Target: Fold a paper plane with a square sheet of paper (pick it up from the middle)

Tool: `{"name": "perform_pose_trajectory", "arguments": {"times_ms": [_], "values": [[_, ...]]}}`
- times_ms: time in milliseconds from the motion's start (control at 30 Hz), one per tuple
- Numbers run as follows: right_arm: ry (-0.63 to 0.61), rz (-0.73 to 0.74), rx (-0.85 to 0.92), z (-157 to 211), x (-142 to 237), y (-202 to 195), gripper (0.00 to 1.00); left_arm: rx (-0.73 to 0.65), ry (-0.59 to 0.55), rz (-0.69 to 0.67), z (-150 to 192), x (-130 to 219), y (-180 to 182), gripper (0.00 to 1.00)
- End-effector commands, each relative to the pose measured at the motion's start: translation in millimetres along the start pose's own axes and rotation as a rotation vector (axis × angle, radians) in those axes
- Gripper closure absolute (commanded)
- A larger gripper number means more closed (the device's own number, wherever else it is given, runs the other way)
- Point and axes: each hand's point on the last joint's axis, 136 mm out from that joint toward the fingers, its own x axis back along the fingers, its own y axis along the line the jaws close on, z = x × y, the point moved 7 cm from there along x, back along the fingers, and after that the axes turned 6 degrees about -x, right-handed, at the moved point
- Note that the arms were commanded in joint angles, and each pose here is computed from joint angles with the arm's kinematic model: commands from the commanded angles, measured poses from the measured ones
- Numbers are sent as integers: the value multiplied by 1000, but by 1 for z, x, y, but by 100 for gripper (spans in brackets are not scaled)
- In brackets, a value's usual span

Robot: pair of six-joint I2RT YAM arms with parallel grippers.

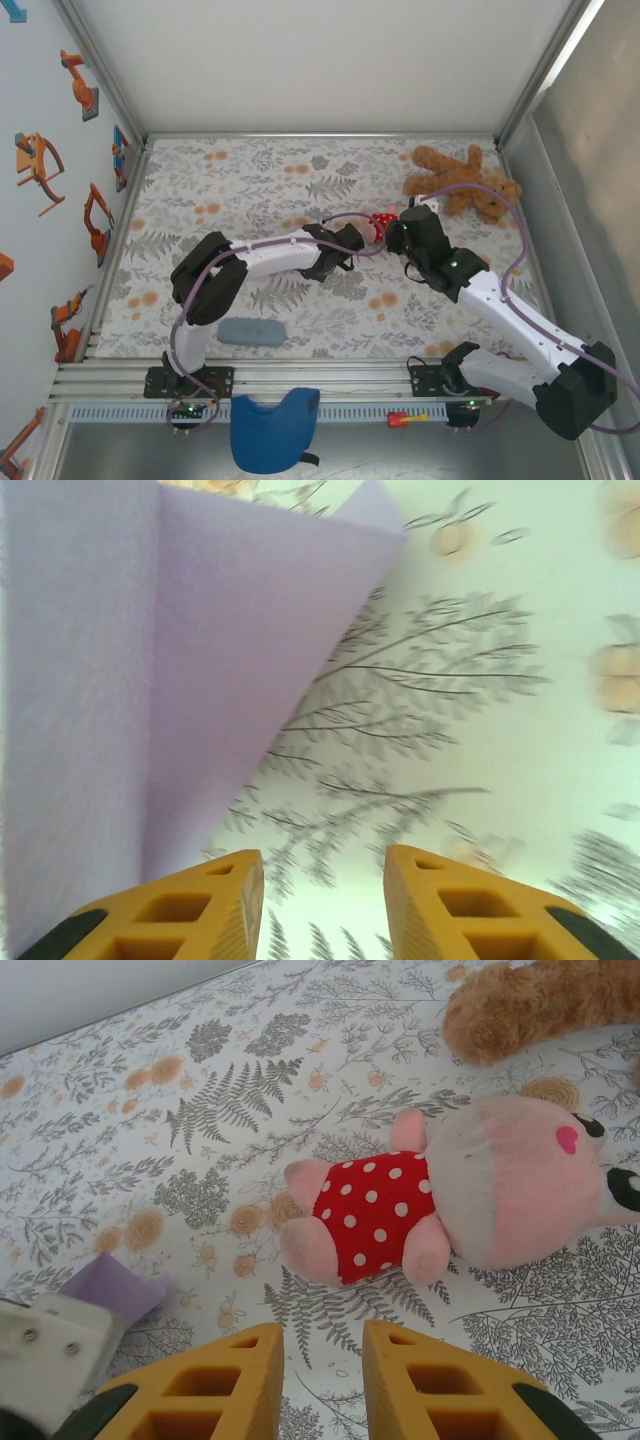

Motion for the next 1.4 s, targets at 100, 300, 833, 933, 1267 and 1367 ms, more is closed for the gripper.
{"name": "perform_pose_trajectory", "arguments": {"times_ms": [100, 300, 833, 933, 1267, 1367], "values": [[-35, 63, -31, -7, 1, -6, 67, 167, -53, 359, 8, 46, -2, 56], [-28, 29, -45, -6, -1, -2, 60, 305, -79, 496, 23, 50, 26, 47], [71, -84, -69, 6, -20, 15, 45, 596, -19, 559, 36, -27, 94, 37], [88, -86, -71, 9, -23, 15, 45, 601, -6, 569, 31, -36, 97, 37], [127, -94, -81, 18, -30, 15, 45, 666, 55, 608, 34, -59, 91, 39], [153, -113, -100, 22, -34, 17, 46, 686, 85, 606, 38, -64, 88, 40]]}}
